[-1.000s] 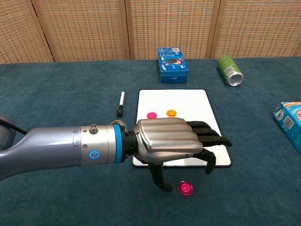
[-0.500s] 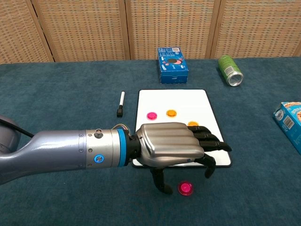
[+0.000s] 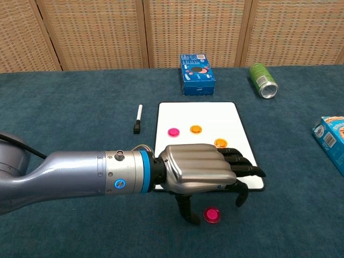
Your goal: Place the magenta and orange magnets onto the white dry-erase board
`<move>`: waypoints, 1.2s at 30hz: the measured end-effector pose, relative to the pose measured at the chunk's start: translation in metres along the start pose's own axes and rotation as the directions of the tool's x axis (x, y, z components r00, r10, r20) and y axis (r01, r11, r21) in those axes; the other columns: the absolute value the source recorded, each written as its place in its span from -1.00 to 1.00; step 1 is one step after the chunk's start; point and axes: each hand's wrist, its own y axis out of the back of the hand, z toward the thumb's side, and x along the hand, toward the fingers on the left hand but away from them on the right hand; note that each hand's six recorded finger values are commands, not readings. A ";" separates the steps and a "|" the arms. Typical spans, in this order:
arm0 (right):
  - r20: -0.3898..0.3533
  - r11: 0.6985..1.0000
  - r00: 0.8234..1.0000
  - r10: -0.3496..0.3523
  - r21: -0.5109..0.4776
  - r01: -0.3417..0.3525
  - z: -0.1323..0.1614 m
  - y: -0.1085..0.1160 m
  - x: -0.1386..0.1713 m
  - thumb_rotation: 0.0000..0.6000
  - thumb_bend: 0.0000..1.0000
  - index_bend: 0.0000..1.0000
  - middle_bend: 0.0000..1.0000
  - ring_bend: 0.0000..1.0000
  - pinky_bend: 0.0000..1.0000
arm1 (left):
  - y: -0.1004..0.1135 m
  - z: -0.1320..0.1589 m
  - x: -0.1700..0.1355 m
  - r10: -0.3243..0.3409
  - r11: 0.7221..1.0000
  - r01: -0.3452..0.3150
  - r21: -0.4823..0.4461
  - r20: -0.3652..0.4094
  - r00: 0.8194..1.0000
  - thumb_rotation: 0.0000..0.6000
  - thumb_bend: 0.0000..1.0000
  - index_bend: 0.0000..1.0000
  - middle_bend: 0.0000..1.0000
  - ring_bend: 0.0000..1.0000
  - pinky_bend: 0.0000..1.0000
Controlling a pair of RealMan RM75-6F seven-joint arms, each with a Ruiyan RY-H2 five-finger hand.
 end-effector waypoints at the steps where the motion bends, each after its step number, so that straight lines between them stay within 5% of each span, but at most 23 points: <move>1: 0.000 1.000 1.000 0.000 0.000 0.000 0.000 0.000 0.000 1.00 -1.00 -1.00 -1.00 -1.00 -0.99 | 0.000 0.000 0.000 -0.002 1.000 0.002 0.000 0.000 1.000 1.00 -0.57 -0.34 -1.00 -1.00 -0.99; 27: 0.000 1.000 1.000 -0.007 -0.007 0.007 -0.001 0.002 0.000 1.00 -1.00 -1.00 -1.00 -1.00 -0.99 | -0.007 0.001 0.004 -0.038 0.999 0.038 -0.004 -0.005 0.999 1.00 -0.41 -0.34 -1.00 -1.00 -0.99; 36: 0.000 1.000 1.000 -0.007 -0.007 0.007 -0.001 0.002 0.000 1.00 -1.00 -1.00 -1.00 -1.00 -0.99 | -0.011 0.001 0.004 -0.053 0.999 0.053 -0.001 -0.008 0.999 1.00 -0.36 -0.09 -1.00 -1.00 -0.99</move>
